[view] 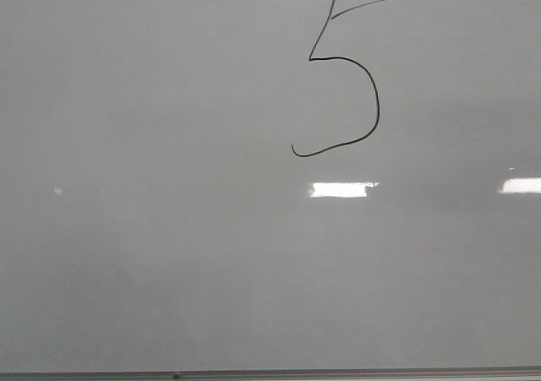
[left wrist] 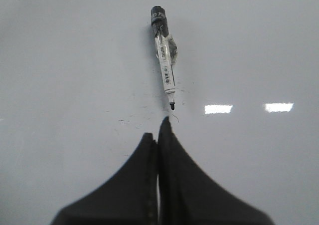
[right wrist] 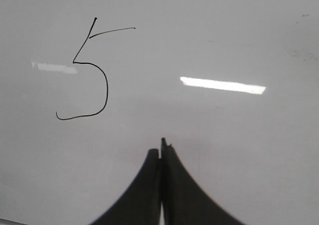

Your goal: Write number 5 on whiteboard

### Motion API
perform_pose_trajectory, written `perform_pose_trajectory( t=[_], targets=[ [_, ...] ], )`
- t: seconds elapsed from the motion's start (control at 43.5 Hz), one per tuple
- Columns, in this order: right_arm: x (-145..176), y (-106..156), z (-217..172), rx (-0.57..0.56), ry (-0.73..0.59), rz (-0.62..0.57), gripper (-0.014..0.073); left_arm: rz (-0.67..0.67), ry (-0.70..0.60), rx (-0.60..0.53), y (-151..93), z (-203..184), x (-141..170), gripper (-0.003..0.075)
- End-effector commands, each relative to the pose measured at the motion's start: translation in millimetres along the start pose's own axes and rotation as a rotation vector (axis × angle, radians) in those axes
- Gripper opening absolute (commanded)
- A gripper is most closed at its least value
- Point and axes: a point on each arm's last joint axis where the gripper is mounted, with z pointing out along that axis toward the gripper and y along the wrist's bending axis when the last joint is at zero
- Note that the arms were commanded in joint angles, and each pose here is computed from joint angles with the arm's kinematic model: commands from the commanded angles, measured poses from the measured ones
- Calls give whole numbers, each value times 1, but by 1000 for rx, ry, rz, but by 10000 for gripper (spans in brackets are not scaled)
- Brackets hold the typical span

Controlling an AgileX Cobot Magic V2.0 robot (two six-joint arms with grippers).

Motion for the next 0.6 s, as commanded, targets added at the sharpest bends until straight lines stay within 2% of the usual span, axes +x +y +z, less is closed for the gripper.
perform_pose_trajectory(
  t=[0.0, 0.138, 0.459, 0.574],
  targets=[
    [-14, -2, -2, 29, -96, -8, -73, -3, -80, -8, 1, -1, -5, -20],
    [-1, -4, 3, 46, -110, -6, -73, -3, -80, -8, 1, -1, -5, -20],
    [75, -14, 27, 127, -186, -13, -73, -5, -80, -8, 1, -1, -5, -20],
    [82, -15, 29, 127, -165, -17, -73, -5, -80, -8, 1, -1, -5, -20]
  ],
)
